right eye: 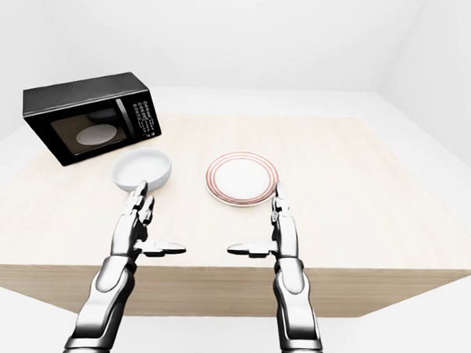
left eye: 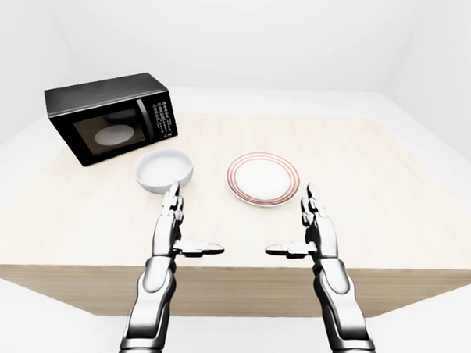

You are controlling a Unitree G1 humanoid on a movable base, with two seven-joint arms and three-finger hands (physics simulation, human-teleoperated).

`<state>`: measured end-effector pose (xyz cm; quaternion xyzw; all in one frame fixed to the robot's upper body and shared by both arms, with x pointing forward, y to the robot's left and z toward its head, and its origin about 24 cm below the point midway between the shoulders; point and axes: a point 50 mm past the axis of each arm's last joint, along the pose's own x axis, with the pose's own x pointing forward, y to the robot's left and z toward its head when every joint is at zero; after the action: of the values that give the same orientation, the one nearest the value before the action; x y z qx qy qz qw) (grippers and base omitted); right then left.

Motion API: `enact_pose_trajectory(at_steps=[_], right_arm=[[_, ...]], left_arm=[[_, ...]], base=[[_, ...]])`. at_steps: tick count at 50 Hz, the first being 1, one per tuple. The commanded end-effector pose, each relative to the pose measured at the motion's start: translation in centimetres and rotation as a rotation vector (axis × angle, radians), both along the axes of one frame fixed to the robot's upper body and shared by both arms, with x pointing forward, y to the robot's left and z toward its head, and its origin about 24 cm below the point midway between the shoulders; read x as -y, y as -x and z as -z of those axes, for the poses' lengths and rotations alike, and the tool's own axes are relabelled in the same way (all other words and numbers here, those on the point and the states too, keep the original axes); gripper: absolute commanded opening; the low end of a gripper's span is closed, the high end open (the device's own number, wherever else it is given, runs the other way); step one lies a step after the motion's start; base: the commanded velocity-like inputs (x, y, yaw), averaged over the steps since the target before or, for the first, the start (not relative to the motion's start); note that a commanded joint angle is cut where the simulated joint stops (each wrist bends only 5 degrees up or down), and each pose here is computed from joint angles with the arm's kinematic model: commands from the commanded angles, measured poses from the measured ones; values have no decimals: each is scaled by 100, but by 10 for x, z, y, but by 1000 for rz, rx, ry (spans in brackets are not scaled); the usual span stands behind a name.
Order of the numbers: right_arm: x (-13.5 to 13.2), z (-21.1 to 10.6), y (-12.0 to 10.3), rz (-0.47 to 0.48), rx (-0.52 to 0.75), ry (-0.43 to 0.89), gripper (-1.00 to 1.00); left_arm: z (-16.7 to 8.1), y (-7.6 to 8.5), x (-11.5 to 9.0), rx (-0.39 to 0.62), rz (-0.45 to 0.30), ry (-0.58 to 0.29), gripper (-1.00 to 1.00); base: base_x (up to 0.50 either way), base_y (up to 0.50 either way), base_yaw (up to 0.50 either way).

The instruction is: Pick up the white bowl and put it on the plate.

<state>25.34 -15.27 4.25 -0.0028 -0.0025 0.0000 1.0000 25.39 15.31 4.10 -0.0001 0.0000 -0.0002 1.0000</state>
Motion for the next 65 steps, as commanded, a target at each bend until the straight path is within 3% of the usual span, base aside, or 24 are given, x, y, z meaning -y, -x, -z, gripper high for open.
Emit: enact_pose_trajectory(at_steps=[1,15,52,65], right_arm=[[6,-4,0,2,11,7,100],[4,-3,1,-7,12,30,100],[2,-2,2,-18,7,27,100],[0,-2,2,-30,3,16,100]], left_arm=[[0,0,-7,0,0,0,100],[0,0,-7,0,0,0,100],[0,0,-7,0,-1,0,100],[0,0,-7,-1,-1,0,100]], base=[[0,0,0],[0,2,0],[6,44,0],[1,6,0]])
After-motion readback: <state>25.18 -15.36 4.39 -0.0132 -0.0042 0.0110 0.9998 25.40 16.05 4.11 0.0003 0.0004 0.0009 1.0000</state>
